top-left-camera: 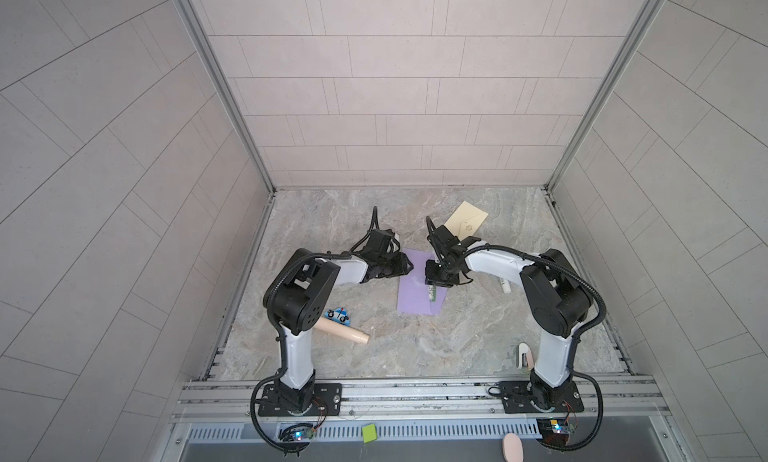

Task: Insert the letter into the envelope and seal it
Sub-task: 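Release the card and raise the right gripper away from the purple envelope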

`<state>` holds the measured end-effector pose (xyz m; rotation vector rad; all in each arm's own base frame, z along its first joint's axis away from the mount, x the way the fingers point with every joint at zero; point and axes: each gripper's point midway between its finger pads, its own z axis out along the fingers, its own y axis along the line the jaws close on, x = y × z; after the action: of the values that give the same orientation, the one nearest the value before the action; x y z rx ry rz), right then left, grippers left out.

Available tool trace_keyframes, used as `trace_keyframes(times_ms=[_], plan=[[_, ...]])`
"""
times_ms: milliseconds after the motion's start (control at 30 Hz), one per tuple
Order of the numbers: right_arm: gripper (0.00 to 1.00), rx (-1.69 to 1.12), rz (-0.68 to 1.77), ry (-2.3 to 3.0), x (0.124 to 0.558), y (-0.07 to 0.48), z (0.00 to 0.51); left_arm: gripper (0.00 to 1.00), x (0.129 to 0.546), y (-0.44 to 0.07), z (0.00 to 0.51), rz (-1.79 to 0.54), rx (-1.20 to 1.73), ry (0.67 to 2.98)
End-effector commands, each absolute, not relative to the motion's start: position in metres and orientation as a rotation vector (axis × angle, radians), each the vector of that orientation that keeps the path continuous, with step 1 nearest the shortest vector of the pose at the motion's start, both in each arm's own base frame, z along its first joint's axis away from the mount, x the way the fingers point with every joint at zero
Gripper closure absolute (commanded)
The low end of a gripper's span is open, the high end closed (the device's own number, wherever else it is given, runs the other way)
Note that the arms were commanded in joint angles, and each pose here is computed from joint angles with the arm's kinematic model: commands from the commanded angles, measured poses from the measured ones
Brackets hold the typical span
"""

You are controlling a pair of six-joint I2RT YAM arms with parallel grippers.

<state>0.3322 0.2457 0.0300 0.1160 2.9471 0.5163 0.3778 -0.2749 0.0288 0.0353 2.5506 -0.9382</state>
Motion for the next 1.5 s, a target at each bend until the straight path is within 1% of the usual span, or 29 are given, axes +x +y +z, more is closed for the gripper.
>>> trace_keyframes(times_ms=[0, 133, 367, 533, 733, 833, 967, 1100, 1233, 1300, 1367, 1467], plan=[[0.61, 0.070, 0.633, 2.941, 0.336, 0.265, 0.029, 0.54, 0.370, -0.271, 0.011, -0.905, 0.013, 2.620], [0.61, 0.044, 0.691, 2.929, 0.338, 0.276, 0.029, 0.51, 0.370, -0.273, 0.012, -0.915, 0.017, 2.616], [0.62, 0.038, 0.947, 2.817, 0.346, 0.304, 0.042, 0.47, 0.369, -0.272, 0.010, -0.915, 0.012, 2.622], [0.60, 0.027, 1.139, 2.732, 0.347, 0.322, 0.055, 0.46, 0.369, -0.273, 0.010, -0.915, 0.016, 2.622], [0.59, 0.004, 1.212, 2.692, 0.349, 0.334, 0.060, 0.46, 0.370, -0.275, 0.012, -0.935, 0.020, 2.613], [0.59, -0.002, 1.211, 2.669, 0.351, 0.334, 0.066, 0.46, 0.370, -0.276, 0.013, -0.943, 0.024, 2.608], [0.59, 0.024, 1.071, 2.673, 0.359, 0.320, 0.064, 0.46, 0.370, -0.279, 0.016, -0.969, 0.039, 2.592], [0.59, 0.082, 0.809, 2.701, 0.369, 0.289, 0.059, 0.46, 0.368, -0.286, 0.020, -0.998, 0.079, 2.579], [0.59, 0.099, 0.503, 2.756, 0.371, 0.247, 0.059, 0.36, 0.364, -0.289, 0.025, -0.980, 0.133, 2.583], [0.58, 0.058, 0.397, 2.784, 0.368, 0.234, 0.061, 0.34, 0.362, -0.287, 0.027, -0.952, 0.154, 2.591], [0.58, 0.026, 0.352, 2.790, 0.364, 0.227, 0.066, 0.28, 0.360, -0.280, 0.026, -0.889, 0.157, 2.616], [0.57, 0.025, 0.299, 2.765, 0.361, 0.210, 0.080, 0.22, 0.359, -0.265, 0.026, -0.760, 0.155, 2.666]])
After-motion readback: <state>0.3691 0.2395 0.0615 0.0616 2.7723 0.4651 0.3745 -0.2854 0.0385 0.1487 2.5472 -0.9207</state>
